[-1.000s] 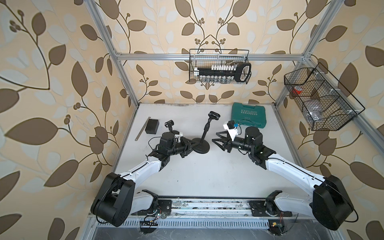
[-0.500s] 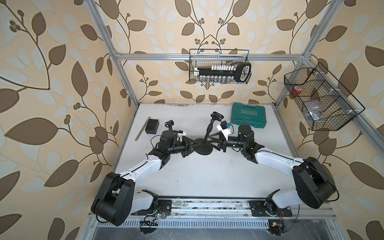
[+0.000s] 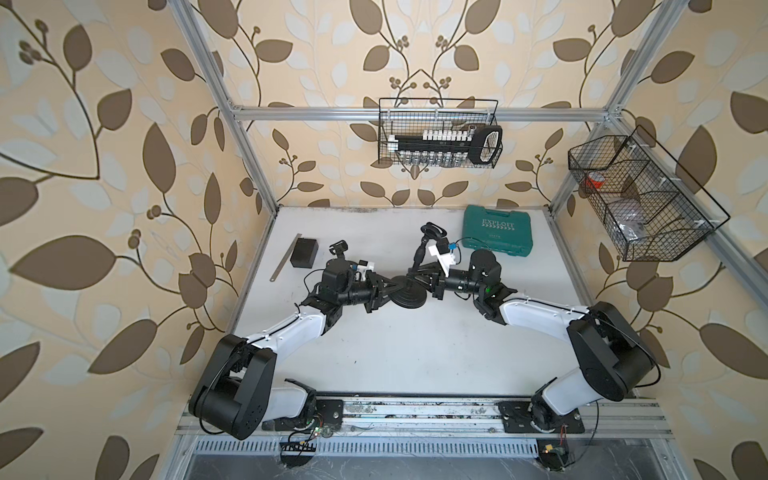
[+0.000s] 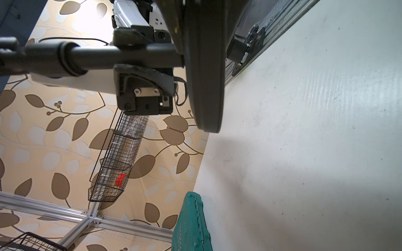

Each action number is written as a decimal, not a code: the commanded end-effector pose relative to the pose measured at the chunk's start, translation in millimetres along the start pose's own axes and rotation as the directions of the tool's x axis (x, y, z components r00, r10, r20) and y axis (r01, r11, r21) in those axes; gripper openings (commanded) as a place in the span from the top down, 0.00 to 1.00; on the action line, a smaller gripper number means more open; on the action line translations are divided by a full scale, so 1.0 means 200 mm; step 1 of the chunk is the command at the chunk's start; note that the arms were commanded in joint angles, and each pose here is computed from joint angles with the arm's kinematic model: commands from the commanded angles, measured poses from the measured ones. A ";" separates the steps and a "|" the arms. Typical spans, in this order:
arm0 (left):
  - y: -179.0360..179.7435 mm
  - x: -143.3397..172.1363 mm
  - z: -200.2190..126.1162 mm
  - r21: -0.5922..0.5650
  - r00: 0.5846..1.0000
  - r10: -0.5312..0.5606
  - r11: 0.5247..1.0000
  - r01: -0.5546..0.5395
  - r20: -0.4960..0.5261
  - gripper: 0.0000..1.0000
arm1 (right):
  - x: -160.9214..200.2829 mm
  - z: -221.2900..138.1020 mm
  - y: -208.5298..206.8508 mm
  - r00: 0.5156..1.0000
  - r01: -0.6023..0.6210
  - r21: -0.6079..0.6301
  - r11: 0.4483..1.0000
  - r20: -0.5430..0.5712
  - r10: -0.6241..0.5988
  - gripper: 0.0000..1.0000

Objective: Assemble a microphone stand
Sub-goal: Screw the microphone stand pole into the microphone stand base.

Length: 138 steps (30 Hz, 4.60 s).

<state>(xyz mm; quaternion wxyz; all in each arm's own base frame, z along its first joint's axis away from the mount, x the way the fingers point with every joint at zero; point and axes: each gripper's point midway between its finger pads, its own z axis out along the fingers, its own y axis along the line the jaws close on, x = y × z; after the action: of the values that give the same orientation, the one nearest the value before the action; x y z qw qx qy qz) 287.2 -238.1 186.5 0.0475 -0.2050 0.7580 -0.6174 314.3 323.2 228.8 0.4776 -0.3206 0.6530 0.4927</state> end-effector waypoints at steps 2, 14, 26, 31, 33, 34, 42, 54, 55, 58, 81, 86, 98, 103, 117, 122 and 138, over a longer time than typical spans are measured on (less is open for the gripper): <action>-0.21 0.01 -0.02 0.116 0.993 0.117 0.986 -0.117 0.003 1.00 | 0.02 0.03 0.01 0.999 0.015 0.070 0.997 0.038 -0.018 1.00; -0.28 -0.01 -0.04 0.153 0.986 0.156 0.975 -0.163 0.055 1.00 | 0.25 -0.02 -0.04 1.000 -0.006 0.720 0.694 0.005 0.003 1.00; -0.24 -0.07 -0.03 0.113 0.992 0.114 0.987 -0.119 0.048 1.00 | 0.11 -0.03 0.14 0.997 0.063 0.180 0.982 -0.062 -0.052 0.37; -0.22 -0.03 -0.03 0.088 0.992 0.123 0.989 -0.122 -0.001 1.00 | 0.05 -0.14 0.09 0.998 0.067 0.062 0.996 -0.023 -0.066 0.40; -0.21 -0.01 -0.04 0.083 0.992 0.122 0.989 -0.121 -0.016 1.00 | 0.00 -0.17 0.05 0.998 0.062 0.063 0.996 0.006 -0.063 0.43; -0.20 0.00 -0.04 0.079 0.992 0.124 0.989 -0.122 -0.023 1.00 | -0.02 -0.18 0.02 0.998 0.058 0.071 0.996 0.018 -0.059 0.46; -0.21 0.06 -0.05 0.080 0.986 0.144 0.987 -0.138 -0.084 1.00 | -0.10 -0.12 0.01 0.996 0.079 -0.052 0.995 0.036 -0.077 0.46; -0.20 0.08 -0.04 0.075 0.982 0.142 0.988 -0.133 -0.125 1.00 | -0.17 -0.07 0.03 0.993 0.099 -0.136 0.986 0.076 -0.089 0.67; -0.20 0.07 -0.04 0.074 0.982 0.141 0.988 -0.133 -0.125 1.00 | -0.17 -0.07 0.03 0.993 0.094 -0.136 0.986 0.078 -0.084 0.72; -0.20 0.07 -0.04 0.078 0.982 0.141 0.988 -0.132 -0.124 1.00 | -0.17 -0.07 0.02 0.993 0.083 -0.119 0.989 0.094 -0.072 0.89; -0.22 0.00 -0.04 0.084 0.991 0.132 0.988 -0.129 -0.025 1.00 | 0.04 -0.11 -0.09 0.995 -0.030 0.682 0.731 0.087 -0.040 1.00; -0.20 -0.01 -0.02 0.066 0.992 0.118 0.991 -0.115 -0.037 1.00 | -0.03 -0.10 0.00 0.997 0.055 0.428 0.902 0.021 -0.070 0.45; -0.17 0.07 -0.03 0.051 0.979 0.143 0.989 -0.137 -0.147 1.00 | -0.23 -0.34 -0.02 0.987 0.133 0.043 0.990 0.080 -0.136 0.33; -0.17 0.11 -0.03 0.043 0.972 0.150 0.989 -0.144 -0.183 1.00 | -0.28 -0.27 0.01 0.988 0.137 -0.069 0.988 0.085 -0.131 0.30; -0.18 0.12 -0.03 0.044 0.967 0.152 0.988 -0.146 -0.205 1.00 | -0.32 -0.18 0.09 0.983 0.150 -0.184 0.971 0.132 -0.127 0.30; -0.18 0.12 -0.03 0.047 0.965 0.153 0.988 -0.146 -0.211 1.00 | -0.33 -0.18 0.10 0.981 0.158 -0.183 0.970 0.137 -0.135 0.35; -0.16 0.10 -0.02 0.047 0.969 0.144 0.989 -0.137 -0.203 1.00 | -0.30 -0.16 0.11 0.975 0.162 -0.111 0.980 0.170 -0.142 0.89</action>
<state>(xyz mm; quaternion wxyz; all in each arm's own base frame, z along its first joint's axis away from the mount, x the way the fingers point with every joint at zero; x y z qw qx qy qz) 274.1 -240.3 187.1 -0.0110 -0.1450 0.7781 -0.6110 304.9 299.1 289.7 0.5148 -0.3657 0.5611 0.5352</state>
